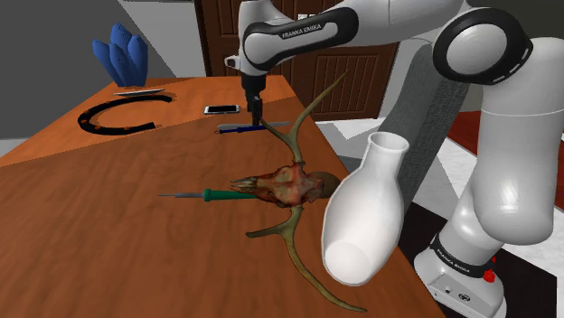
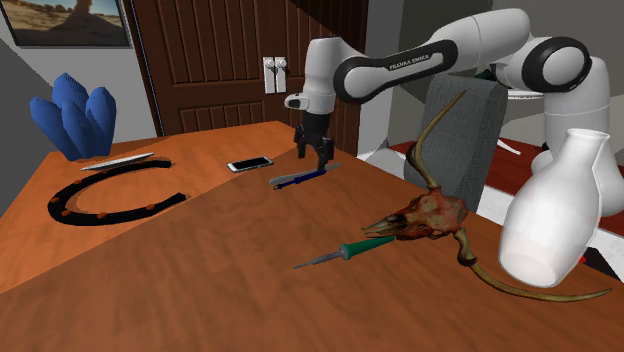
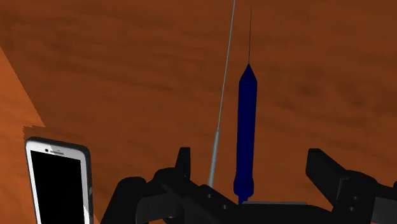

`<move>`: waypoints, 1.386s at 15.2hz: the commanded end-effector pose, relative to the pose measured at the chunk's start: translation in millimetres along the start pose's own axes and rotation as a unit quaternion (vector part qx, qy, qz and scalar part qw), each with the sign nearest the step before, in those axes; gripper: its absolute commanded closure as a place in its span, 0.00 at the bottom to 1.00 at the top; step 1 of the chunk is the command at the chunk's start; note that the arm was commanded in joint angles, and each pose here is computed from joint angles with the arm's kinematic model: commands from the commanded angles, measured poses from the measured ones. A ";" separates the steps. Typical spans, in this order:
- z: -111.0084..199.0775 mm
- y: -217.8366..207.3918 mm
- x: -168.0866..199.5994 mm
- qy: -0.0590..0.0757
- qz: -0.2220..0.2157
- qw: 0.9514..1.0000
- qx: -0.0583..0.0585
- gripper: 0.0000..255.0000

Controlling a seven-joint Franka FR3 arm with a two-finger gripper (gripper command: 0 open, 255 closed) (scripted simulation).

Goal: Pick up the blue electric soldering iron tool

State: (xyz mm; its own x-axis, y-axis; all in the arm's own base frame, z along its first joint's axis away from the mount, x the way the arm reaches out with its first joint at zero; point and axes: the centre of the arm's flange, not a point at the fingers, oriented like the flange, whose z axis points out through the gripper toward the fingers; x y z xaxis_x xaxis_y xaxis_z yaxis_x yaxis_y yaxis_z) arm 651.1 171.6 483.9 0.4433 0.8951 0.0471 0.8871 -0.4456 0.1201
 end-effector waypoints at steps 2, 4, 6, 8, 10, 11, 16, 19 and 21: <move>13.8 -2.8 4.6 0.001 -0.008 1.000 -0.001 0.00; 24.3 -4.1 4.1 0.001 -0.008 1.000 -0.001 0.00; 34.8 -5.4 3.6 0.001 -0.008 1.000 -0.001 0.00; 37.8 -5.8 3.5 0.001 -0.008 1.000 -0.001 0.00; 37.7 -6.3 3.7 0.001 -0.008 1.000 -0.001 1.00; 37.8 -6.4 3.6 0.001 -0.008 1.000 -0.001 1.00; 38.3 -6.5 4.7 0.001 -0.008 1.000 -0.001 1.00; 32.5 -5.1 3.7 0.001 -0.008 1.000 -0.001 1.00; 22.1 -3.9 4.2 0.001 -0.008 1.000 -0.001 1.00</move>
State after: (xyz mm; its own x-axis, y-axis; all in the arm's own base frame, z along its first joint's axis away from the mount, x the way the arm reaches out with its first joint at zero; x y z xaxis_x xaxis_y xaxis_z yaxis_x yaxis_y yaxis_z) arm 652.8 176.9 457.0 0.4290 0.9020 0.0477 0.8936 -0.4316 0.1231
